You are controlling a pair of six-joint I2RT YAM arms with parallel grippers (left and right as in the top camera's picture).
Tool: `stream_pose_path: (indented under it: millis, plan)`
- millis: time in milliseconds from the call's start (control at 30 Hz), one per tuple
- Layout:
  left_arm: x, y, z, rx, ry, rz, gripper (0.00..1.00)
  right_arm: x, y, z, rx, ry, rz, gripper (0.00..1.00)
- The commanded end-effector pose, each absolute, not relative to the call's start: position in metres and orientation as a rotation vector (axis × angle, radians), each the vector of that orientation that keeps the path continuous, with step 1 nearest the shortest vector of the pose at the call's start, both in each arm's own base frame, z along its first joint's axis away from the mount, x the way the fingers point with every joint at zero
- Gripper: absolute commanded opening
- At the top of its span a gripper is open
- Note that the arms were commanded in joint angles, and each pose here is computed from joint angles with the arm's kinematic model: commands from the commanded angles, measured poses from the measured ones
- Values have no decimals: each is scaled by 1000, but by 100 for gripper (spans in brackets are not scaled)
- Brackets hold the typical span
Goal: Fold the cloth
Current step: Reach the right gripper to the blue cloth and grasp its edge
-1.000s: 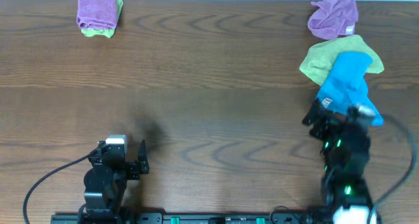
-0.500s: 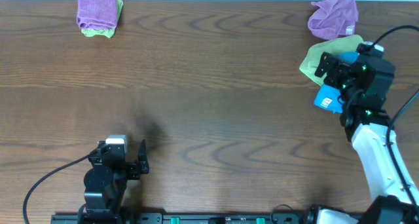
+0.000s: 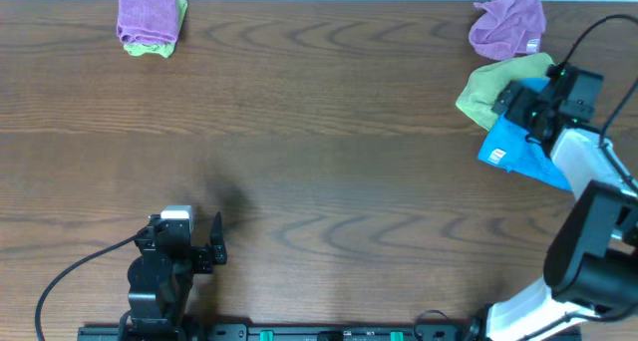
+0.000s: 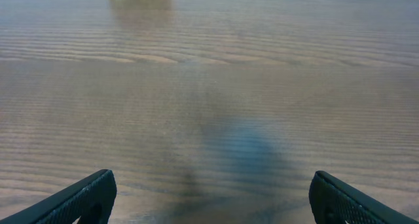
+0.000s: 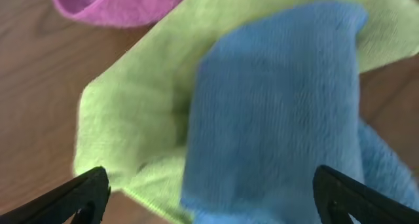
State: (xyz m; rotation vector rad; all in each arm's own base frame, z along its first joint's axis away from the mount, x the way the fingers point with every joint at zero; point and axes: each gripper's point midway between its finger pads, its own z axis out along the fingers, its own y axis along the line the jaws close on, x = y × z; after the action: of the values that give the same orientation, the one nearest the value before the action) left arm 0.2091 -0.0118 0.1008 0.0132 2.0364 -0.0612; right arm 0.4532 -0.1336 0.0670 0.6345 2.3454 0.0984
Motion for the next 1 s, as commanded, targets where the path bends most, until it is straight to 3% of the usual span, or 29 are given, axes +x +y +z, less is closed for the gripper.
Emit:
stream_pose_path:
  millis: [0,100,167,367,667,700,733,767,967]
  plan:
    - [209,-9,97,-5,2041,-56,95,453,-146,57,645,2367,81,92]
    - [209,-9,97,-5,2041,-56,95,448,-148,46,664,2394,81,87]
    - [209,-9,97,-5,2041,-56,95,447,-151,41,676,2403,75,75]
    - [209,-9,97,-5,2041,-56,95,447,-155,41,686,2398,72,1]
    - [209,-9,97,-5,2041,-56,95,460,-153,87,614,2438,102,1]
    - [209,-9,97,-5,2041,-56,95,458,-156,89,612,2454,74,9]
    - [209,-9,97,-5,2041,-56,96,455,-160,90,622,2467,40,35]
    - [209,-9,97,-5,2041,-56,95,450,-165,89,636,2483,-6,49]
    - [209,-9,97,-5,2041,-56,95,420,-177,65,603,2635,-137,54]
